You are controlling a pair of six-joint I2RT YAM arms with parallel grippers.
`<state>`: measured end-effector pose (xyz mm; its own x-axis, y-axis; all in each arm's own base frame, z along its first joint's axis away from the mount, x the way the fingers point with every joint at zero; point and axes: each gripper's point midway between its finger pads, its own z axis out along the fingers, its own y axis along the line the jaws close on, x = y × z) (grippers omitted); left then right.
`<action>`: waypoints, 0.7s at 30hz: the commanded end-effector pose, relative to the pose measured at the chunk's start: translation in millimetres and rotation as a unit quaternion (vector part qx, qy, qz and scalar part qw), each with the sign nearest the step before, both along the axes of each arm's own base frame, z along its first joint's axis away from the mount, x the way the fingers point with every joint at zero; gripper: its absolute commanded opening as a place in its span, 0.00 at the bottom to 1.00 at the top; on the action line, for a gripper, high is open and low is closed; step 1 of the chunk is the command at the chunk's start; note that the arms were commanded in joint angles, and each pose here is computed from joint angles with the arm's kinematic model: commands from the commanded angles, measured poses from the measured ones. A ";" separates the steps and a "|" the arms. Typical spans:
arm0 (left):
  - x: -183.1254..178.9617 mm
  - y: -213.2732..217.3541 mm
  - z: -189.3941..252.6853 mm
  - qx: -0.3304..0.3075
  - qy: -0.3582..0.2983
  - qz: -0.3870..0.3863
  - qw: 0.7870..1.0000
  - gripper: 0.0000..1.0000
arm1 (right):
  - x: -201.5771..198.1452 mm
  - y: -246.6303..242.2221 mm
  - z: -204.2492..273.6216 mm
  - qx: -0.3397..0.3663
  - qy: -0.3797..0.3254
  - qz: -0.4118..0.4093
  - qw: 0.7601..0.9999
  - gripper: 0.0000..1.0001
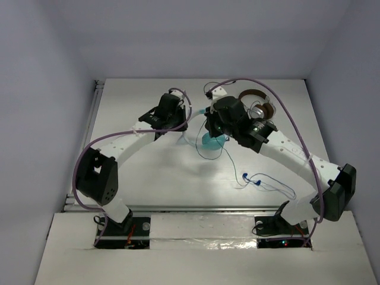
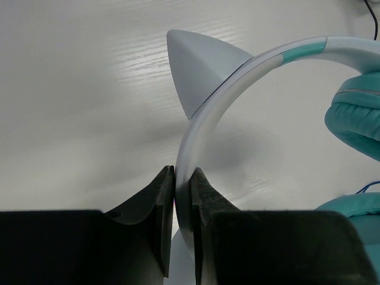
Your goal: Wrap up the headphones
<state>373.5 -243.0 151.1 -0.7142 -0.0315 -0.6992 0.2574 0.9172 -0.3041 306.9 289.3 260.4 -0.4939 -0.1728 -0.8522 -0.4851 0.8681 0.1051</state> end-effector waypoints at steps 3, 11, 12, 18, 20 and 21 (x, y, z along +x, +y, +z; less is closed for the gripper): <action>-13.5 -16.3 27.0 -0.035 -0.017 -0.058 0.998 0.00 | 28.2 -32.2 37.3 0.016 -0.052 -0.047 0.997 0.00; -35.9 -10.5 15.9 0.006 -0.005 -0.114 0.993 0.00 | 44.7 -54.2 41.7 -0.018 -0.075 -0.094 0.993 0.00; -36.9 -10.3 15.3 0.010 -0.004 -0.120 0.993 0.00 | 45.2 -54.5 37.4 -0.025 -0.070 -0.094 0.993 0.00; -50.3 -17.0 21.8 -0.002 -0.011 -0.171 0.985 0.00 | 53.0 -66.8 25.7 -0.057 -0.070 -0.119 0.989 0.00; -54.3 -19.5 22.7 -0.007 -0.009 -0.185 0.983 0.00 | 56.2 -69.0 21.5 -0.059 -0.067 -0.123 0.988 0.00; -57.5 -22.7 24.9 -0.015 -0.009 -0.196 0.980 0.00 | 57.8 -68.4 21.4 -0.058 -0.069 -0.125 0.988 0.00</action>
<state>327.6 -248.0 135.5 -0.7344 0.2269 -0.6397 0.4882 0.8314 -0.2656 352.1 226.9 266.9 -0.4554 -0.1738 -0.8732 -0.2956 0.9546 -0.0358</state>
